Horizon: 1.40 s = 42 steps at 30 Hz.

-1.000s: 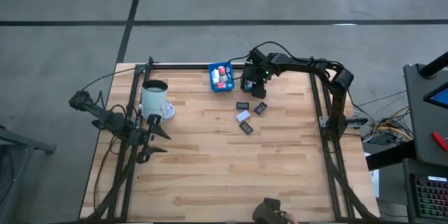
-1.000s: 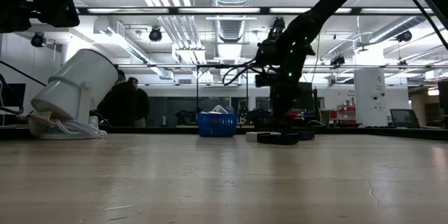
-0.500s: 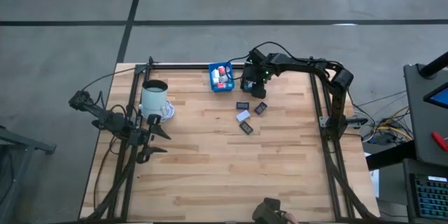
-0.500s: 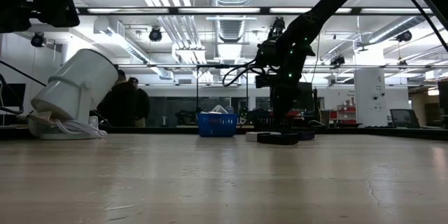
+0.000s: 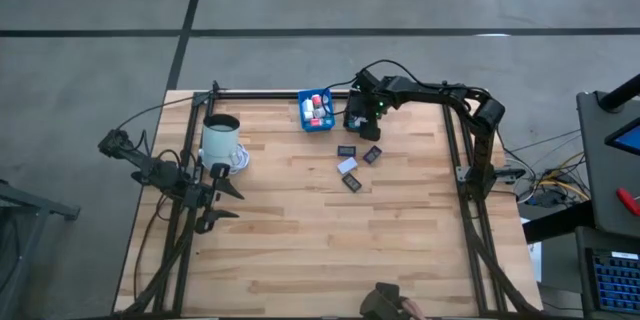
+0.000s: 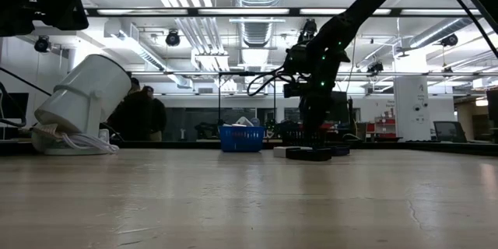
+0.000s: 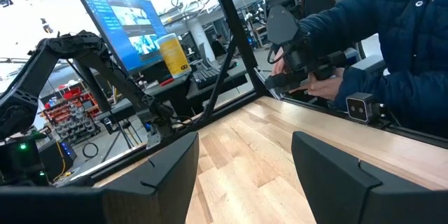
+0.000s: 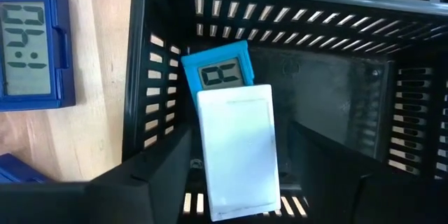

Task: Pick & Place Office items
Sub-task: Put the right white digital clock into the black basket, then put the right purple digital clock into the black basket

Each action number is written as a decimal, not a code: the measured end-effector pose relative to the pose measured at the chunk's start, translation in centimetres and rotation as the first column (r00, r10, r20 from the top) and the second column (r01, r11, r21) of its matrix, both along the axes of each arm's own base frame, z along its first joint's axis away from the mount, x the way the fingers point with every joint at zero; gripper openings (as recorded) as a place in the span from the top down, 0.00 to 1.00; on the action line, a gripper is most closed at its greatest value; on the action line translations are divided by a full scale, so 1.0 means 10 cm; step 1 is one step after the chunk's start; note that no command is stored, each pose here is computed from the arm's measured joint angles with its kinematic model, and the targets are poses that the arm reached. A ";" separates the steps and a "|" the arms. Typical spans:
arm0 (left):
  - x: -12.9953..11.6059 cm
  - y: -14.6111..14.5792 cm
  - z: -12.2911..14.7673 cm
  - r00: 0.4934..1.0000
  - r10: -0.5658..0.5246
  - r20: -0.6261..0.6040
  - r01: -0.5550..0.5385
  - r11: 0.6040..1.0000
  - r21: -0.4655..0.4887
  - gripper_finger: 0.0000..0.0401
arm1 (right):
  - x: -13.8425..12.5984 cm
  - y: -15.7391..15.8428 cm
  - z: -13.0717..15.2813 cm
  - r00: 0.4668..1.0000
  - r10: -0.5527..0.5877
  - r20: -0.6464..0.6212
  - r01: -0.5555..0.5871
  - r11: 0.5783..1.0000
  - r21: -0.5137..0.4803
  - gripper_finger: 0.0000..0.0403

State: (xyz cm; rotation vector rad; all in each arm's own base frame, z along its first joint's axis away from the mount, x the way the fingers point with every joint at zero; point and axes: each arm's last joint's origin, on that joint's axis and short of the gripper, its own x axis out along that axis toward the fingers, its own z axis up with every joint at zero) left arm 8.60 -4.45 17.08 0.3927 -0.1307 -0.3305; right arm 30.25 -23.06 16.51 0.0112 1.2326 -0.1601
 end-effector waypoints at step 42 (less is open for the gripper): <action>0.00 0.00 0.00 1.000 0.000 0.000 0.000 1.000 0.000 0.42 | -0.21 0.51 0.99 0.958 0.237 0.159 -0.224 0.970 -0.096 0.32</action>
